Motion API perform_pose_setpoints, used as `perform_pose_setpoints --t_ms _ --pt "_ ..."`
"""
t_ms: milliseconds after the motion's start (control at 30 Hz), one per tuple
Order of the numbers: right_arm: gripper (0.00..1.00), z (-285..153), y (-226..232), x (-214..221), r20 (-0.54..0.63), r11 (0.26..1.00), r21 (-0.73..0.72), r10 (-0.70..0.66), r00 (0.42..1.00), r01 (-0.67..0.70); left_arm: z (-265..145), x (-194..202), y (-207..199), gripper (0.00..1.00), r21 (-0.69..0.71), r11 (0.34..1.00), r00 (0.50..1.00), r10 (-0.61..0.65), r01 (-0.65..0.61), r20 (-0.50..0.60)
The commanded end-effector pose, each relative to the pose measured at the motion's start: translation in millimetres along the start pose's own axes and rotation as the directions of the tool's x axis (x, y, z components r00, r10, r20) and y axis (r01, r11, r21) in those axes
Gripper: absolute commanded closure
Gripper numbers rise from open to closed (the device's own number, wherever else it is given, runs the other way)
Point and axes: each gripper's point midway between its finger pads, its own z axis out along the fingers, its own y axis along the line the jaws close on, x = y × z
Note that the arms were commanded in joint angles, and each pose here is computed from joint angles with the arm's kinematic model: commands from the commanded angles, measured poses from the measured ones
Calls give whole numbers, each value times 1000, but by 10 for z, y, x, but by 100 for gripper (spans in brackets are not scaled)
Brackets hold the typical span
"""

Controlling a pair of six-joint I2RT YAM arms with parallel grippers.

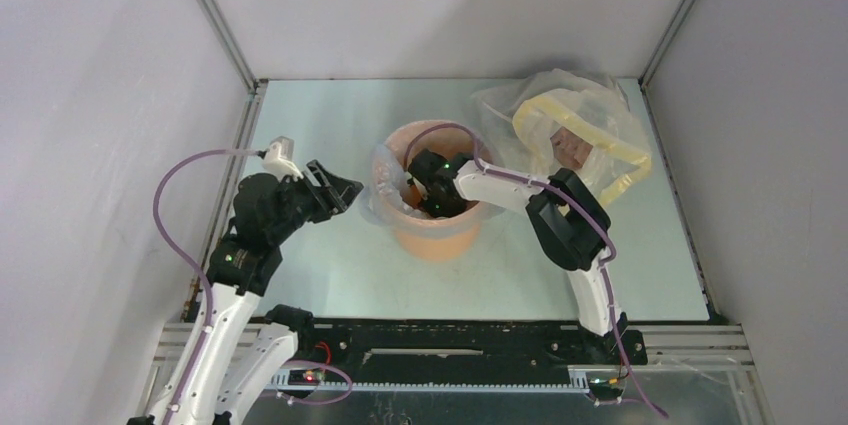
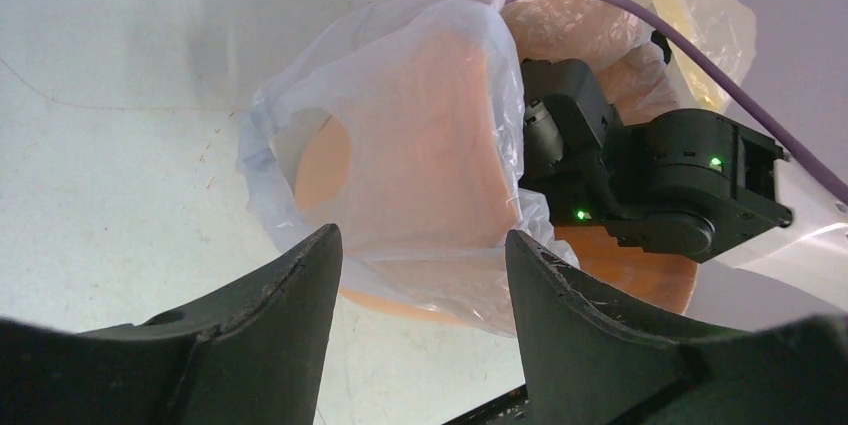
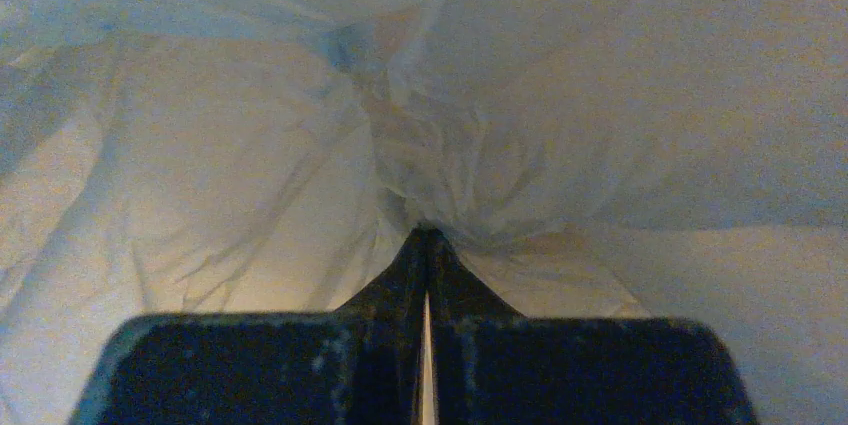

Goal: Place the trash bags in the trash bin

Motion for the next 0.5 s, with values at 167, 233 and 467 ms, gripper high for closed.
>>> perform_pose_setpoints --t_ms 167,233,467 --pt "98 -654 19 -305 203 999 25 26 979 -31 -93 -184 -128 32 27 999 998 24 -26 55" --pt "97 -741 44 -315 215 999 18 29 976 -34 -81 -173 -137 32 31 999 999 19 -20 44" --pt "97 -1335 161 -437 350 1000 -11 27 936 -24 -95 -161 -177 32 48 999 999 14 -16 32"
